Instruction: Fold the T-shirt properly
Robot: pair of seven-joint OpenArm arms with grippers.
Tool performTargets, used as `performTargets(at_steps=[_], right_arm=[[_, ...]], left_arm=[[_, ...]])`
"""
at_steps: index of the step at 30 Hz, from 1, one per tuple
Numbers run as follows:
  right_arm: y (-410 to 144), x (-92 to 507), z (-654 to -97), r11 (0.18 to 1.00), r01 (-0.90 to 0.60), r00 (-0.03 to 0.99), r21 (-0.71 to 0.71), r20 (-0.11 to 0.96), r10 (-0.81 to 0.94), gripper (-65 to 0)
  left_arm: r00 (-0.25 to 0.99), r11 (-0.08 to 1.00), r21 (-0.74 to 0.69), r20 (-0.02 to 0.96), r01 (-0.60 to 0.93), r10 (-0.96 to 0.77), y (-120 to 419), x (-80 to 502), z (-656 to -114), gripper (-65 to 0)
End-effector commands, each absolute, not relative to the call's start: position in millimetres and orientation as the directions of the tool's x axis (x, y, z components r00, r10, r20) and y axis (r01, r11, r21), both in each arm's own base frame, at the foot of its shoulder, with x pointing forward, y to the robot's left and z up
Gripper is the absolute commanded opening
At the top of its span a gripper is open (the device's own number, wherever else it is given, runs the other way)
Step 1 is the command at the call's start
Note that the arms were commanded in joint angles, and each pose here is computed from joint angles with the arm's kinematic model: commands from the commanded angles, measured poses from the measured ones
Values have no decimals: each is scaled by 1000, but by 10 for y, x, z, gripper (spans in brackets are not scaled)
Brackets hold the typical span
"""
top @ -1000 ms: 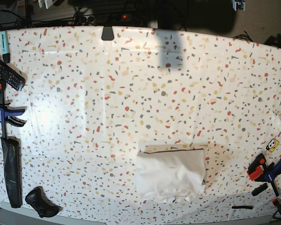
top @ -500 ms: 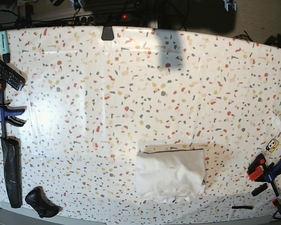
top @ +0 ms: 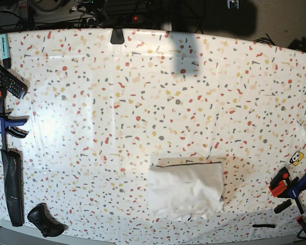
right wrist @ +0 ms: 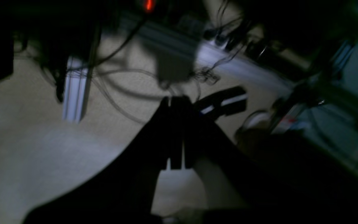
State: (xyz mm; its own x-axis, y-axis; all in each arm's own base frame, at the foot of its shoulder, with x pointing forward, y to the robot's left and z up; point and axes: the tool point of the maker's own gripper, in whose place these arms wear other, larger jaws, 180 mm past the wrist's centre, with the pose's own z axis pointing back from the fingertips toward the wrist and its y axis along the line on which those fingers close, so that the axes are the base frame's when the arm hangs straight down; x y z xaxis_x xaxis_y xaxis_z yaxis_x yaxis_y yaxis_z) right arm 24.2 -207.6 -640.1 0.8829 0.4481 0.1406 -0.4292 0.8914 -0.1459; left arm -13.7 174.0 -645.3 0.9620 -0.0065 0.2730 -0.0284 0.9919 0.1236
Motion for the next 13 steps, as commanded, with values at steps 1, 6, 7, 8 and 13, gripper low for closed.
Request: performTargets(at_steps=[1,6,7,8,13], right_arm=[[-2133,279,-6391,891,-425,883,-163,143,447,-650],[-2126,389,-6386,889,-427,878,-167,157,451,-650],[-2130,393,-6387,889,-426,879,-168,154,451,-650],[-2139,377,-6389,889,-426,881,-168,144,450,-650],[-2139,371,-6391,889,-426,882,-168,141,449,-650]], left_arm=[[963,990,138,270,-27,-11,1781,-193,-6442,-650],[962,990,138,275,-28,-11,1783,-175,-6440,-650],[961,990,138,276,-29,-11,1781,-170,-6438,-650],[961,990,138,275,-29,-11,1781,-172,-6439,-650],[961,990,138,277,-28,-11,1783,-167,-6438,-650]])
